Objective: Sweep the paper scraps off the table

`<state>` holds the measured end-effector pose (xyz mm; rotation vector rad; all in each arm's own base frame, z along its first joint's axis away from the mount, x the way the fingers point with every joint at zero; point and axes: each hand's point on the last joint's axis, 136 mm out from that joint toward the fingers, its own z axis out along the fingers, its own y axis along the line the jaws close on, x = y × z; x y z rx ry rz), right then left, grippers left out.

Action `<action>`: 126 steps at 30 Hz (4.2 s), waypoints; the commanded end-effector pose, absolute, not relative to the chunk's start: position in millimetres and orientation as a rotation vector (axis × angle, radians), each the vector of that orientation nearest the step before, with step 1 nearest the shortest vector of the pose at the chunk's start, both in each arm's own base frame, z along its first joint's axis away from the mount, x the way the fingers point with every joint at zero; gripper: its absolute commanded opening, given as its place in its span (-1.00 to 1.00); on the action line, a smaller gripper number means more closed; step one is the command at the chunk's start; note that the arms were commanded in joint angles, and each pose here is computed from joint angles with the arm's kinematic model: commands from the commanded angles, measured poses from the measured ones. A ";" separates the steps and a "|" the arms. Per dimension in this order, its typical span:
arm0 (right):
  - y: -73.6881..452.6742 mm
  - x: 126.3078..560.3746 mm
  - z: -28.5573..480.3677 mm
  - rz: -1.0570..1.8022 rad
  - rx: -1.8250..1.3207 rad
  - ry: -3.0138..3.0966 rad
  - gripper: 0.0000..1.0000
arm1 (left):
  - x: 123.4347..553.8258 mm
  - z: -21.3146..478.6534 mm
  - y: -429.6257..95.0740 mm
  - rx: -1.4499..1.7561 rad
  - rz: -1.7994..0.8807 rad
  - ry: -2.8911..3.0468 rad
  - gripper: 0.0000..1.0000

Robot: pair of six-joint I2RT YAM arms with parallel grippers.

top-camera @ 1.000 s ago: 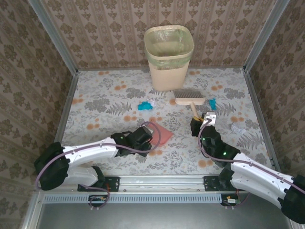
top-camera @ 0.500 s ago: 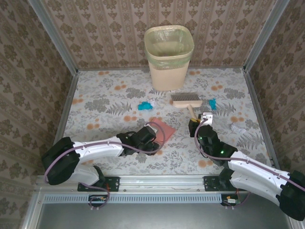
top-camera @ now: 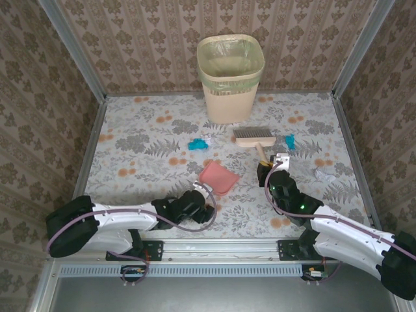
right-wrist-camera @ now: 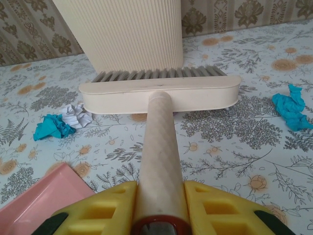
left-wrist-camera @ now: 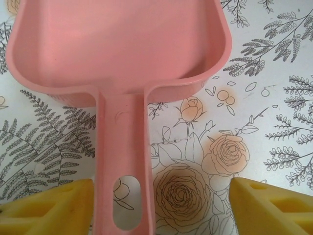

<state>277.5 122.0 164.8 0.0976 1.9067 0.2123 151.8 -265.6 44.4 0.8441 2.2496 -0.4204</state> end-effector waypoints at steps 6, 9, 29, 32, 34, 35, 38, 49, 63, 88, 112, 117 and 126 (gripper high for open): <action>128.1 285.4 195.6 0.268 0.122 1.830 -1.00 | 161.1 44.7 -265.1 0.803 -0.406 2.153 0.09; 128.4 285.3 195.6 0.270 0.123 1.830 -1.00 | 161.1 41.2 -265.2 0.808 -0.399 2.158 -0.06; 133.5 286.4 196.1 0.276 0.094 1.840 -1.00 | 169.3 91.5 -240.7 0.680 -0.376 2.176 -1.00; 137.3 287.2 197.2 0.281 0.073 1.847 -1.00 | 168.1 109.8 -220.8 0.612 -0.383 2.208 -1.00; 141.8 287.9 198.7 0.291 0.056 1.855 -1.00 | 166.4 117.5 -204.1 0.569 -0.372 2.242 -1.00; 144.3 288.6 199.7 0.296 0.047 1.862 -1.00 | 166.0 119.4 -194.9 0.547 -0.359 2.266 -1.00; 155.7 289.4 202.4 0.317 0.002 1.899 -1.00 | 164.1 123.4 -171.7 0.507 -0.330 2.322 -1.00; 212.7 291.4 217.6 0.163 -0.290 2.120 -1.00 | 185.8 95.5 -161.3 0.491 -0.240 2.417 -1.00; 269.8 342.0 227.3 -0.290 -0.588 2.092 -1.00 | 195.1 78.7 -166.6 0.475 -0.295 2.445 -1.00; 283.4 272.1 184.1 -0.138 -1.003 2.161 -1.00 | 201.0 68.8 -165.4 0.467 -0.228 2.497 -1.00; 296.0 351.6 220.7 -0.230 -0.638 2.104 -1.00 | 199.6 71.6 -165.0 0.457 -0.256 2.481 -1.00; 310.9 352.5 195.3 -0.240 -0.734 2.157 -1.00 | 199.9 71.0 -163.9 0.449 -0.246 2.485 -1.00; 313.2 283.1 177.3 0.019 -0.915 2.189 -1.00 | 199.0 69.0 -164.8 0.455 -0.248 2.495 -1.00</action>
